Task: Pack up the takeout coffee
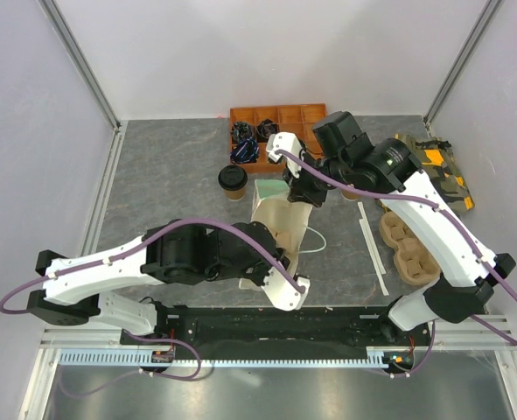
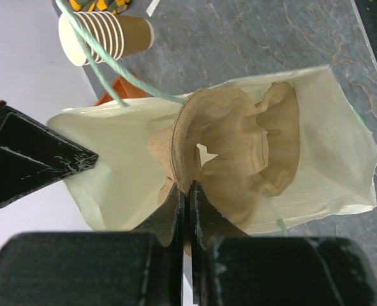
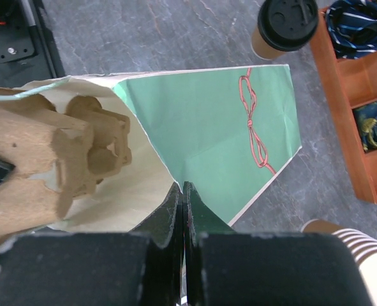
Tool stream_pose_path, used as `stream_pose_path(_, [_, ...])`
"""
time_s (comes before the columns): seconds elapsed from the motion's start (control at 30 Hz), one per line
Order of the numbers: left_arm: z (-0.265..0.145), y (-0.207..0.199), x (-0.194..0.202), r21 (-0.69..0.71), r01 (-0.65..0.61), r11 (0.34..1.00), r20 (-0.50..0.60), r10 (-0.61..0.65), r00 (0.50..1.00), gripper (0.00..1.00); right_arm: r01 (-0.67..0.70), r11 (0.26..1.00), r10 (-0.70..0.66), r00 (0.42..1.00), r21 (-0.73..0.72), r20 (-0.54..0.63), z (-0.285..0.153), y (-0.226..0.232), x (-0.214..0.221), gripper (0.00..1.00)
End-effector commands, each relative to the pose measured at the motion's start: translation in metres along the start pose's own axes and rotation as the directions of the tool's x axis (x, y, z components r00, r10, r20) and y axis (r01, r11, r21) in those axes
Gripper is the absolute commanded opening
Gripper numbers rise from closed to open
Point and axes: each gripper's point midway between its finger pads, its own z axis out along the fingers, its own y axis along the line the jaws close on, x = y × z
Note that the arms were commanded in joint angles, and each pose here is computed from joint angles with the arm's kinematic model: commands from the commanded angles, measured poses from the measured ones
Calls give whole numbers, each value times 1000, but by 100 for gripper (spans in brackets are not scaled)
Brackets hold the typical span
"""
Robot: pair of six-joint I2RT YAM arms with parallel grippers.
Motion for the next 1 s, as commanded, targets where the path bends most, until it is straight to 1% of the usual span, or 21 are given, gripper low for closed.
stream_pose_path(0.0, [-12,27,-10,-99,70,993,57,-64,996,2,17,997,-15,1000,-79,15,1,14,-5,0])
stream_pose_path(0.13, [-23,38,-13,-114,51,992,63,-44,997,2,7,994,-5,1000,-112,20,-1,18,-10,0])
stream_pose_path(0.23, [-20,36,-12,-103,42,994,57,-37,998,2,-10,991,12,1000,-133,20,-1,22,-13,0])
stream_pose_path(0.37, [-13,29,-5,-92,67,994,43,-63,997,2,-26,984,28,1000,-179,10,1,30,-9,0])
stream_pose_path(0.5, [-9,34,1,-109,63,992,8,-63,998,2,-56,976,56,998,-210,-5,3,36,-7,0])
stream_pose_path(0.63, [-16,47,-1,-141,43,989,7,-42,999,2,-61,976,63,998,-209,1,0,36,-10,0])
stream_pose_path(0.73, [-29,56,-4,-158,54,986,23,-51,998,2,-75,977,77,997,-201,2,-1,35,-13,0])
stream_pose_path(0.9, [-45,54,-15,-134,61,989,93,-49,995,2,-109,982,113,993,-155,22,-8,32,-16,0])
stream_pose_path(0.97, [-46,53,-16,-130,65,989,91,-53,994,2,-133,982,138,990,-132,28,-11,29,-19,0])
